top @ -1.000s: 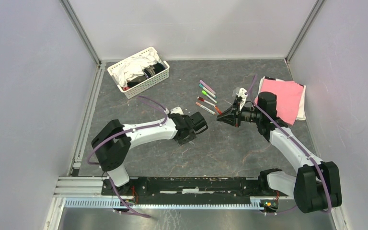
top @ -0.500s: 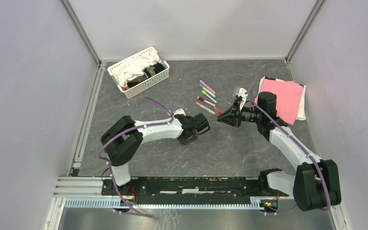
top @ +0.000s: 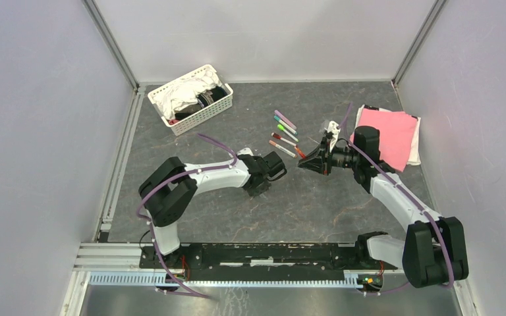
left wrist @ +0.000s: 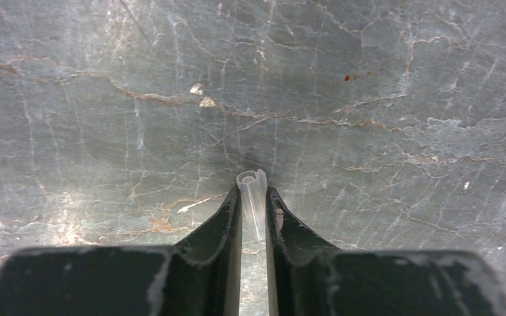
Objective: Insert the pens into the pen caps
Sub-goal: Insert the pen cap onto the pen.
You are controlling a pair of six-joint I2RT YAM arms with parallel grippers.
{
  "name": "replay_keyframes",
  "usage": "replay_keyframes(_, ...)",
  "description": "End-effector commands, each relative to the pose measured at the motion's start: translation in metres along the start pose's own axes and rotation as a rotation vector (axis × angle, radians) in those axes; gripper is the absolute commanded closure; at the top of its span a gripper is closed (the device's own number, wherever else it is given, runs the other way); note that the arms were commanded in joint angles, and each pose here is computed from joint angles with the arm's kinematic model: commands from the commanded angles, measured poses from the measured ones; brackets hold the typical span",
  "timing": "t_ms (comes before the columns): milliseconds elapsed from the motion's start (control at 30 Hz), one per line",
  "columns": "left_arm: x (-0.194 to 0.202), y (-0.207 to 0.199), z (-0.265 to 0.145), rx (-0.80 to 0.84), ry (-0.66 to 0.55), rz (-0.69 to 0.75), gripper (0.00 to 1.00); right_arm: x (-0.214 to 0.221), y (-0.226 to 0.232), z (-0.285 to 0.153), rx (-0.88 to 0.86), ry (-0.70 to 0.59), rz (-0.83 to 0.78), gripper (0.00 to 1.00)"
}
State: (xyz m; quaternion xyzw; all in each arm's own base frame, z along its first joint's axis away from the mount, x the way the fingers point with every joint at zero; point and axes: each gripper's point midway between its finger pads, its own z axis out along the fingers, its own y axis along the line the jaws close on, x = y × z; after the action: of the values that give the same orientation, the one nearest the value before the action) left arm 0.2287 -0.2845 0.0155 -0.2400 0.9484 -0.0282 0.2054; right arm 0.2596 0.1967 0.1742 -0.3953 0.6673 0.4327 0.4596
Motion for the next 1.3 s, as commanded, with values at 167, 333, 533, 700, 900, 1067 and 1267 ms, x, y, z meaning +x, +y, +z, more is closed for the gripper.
replay_keyframes(167, 0.006, -0.007, 0.013, 0.096, 0.029, 0.166, 0.93, 0.002, 0.004, 0.002, -0.040, -0.017, 0.023, 1.00)
replay_keyframes(333, -0.005, -0.013, 0.007, 0.133, -0.016, 0.256, 0.94, 0.007, 0.007, 0.005, -0.053, -0.024, 0.049, 1.00)
replay_keyframes(533, -0.012, 0.021, 0.019, -0.053, -0.038, 0.407, 0.91, 0.010, 0.008, 0.007, -0.058, -0.018, 0.060, 1.00)
replay_keyframes(700, -0.015, 0.025, 0.017, -0.056, -0.045, 0.464, 0.64, 0.011, 0.008, 0.007, -0.061, -0.016, 0.065, 1.00)
replay_keyframes(900, -0.005, 0.018, 0.018, -0.008, 0.002, 0.488, 0.66, 0.011, 0.008, 0.007, -0.062, -0.017, 0.065, 1.00)
replay_keyframes(1067, 0.011, 0.022, 0.024, -0.006, 0.074, 0.475, 0.74, 0.010, 0.009, 0.007, -0.063, -0.018, 0.064, 1.00)
replay_keyframes(1267, 0.020, 0.044, 0.033, -0.081, 0.108, 0.471, 0.91, 0.009, 0.011, 0.007, -0.074, -0.023, 0.069, 1.00)
